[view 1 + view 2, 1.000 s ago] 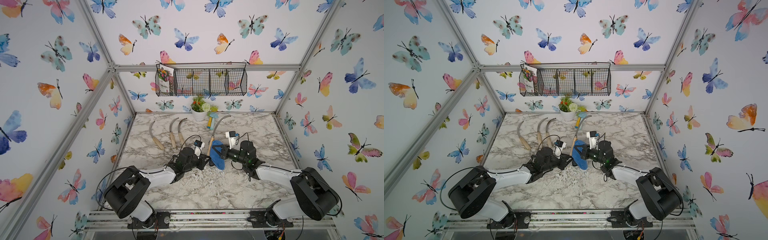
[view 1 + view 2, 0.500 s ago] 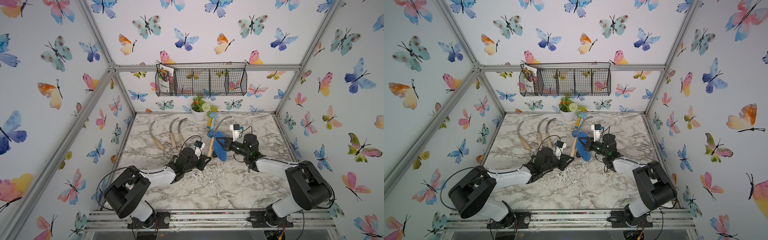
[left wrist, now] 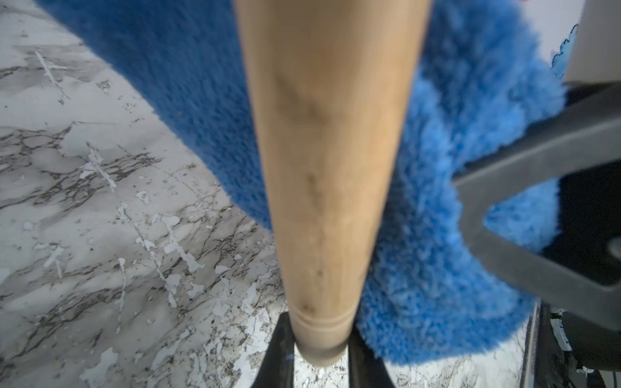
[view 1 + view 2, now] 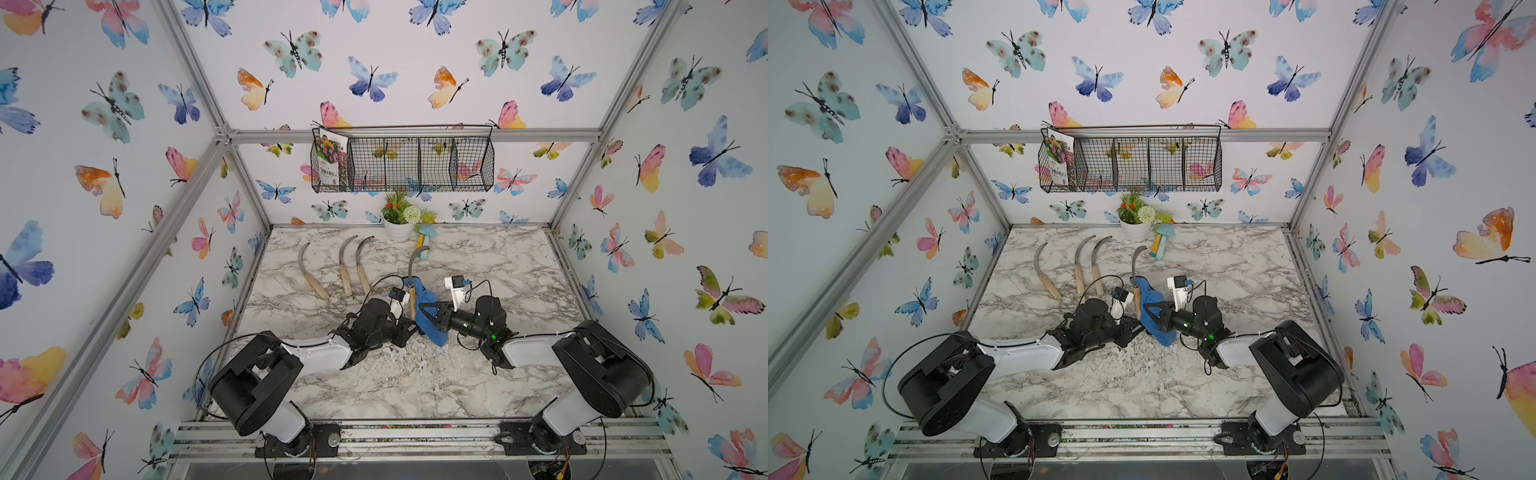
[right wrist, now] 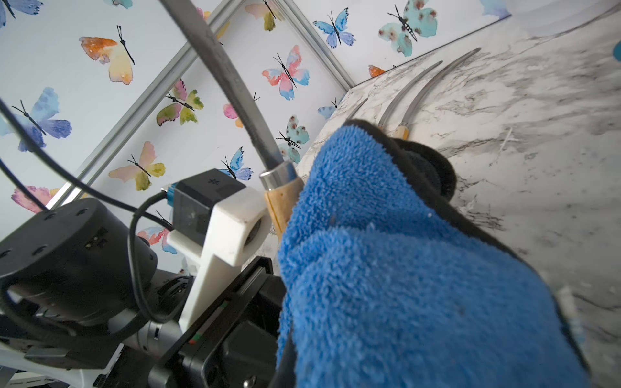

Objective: Wipe small sickles with rags
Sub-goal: Wipe the small sickle.

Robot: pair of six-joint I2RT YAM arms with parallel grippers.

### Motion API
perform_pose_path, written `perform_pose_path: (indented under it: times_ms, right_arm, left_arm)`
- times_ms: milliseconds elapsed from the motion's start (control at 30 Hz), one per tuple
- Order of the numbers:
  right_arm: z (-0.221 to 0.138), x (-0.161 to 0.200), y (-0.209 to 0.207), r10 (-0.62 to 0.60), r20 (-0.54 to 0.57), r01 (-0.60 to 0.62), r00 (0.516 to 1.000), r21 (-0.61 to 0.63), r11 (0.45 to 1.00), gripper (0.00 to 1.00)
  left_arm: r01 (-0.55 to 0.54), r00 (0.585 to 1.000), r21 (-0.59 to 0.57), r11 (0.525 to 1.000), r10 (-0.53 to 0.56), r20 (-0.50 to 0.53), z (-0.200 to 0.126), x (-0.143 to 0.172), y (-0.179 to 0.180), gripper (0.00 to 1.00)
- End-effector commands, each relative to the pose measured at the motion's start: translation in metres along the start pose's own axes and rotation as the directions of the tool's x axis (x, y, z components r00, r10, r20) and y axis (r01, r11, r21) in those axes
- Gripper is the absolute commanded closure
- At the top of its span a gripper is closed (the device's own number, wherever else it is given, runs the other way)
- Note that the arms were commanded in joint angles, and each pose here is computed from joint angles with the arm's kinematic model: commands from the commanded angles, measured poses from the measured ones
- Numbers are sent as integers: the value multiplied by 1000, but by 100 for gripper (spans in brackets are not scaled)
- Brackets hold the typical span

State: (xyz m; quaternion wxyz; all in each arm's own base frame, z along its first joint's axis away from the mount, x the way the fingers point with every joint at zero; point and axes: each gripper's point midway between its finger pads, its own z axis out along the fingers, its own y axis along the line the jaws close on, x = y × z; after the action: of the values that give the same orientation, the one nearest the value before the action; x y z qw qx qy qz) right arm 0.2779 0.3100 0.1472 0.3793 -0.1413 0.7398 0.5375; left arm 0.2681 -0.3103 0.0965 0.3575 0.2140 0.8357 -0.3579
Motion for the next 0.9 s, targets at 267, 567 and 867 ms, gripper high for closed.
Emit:
perform_pose_path:
  times_ms: [267, 567, 867]
  right_arm:
    - [-14, 32, -26, 53, -50, -47, 997, 119, 992, 98]
    - [-35, 0, -55, 88, 23, -90, 996, 78, 993, 98]
    - [-77, -62, -57, 19, 147, -4, 989, -102, 995, 98]
  left_arm:
    - [-58, 991, 59, 997, 50, 127, -8, -35, -20, 100]
    - [-100, 991, 12, 995, 98, 95, -1, -30, -25, 100]
    - [-192, 981, 25, 981, 193, -34, 27, -8, -50, 100]
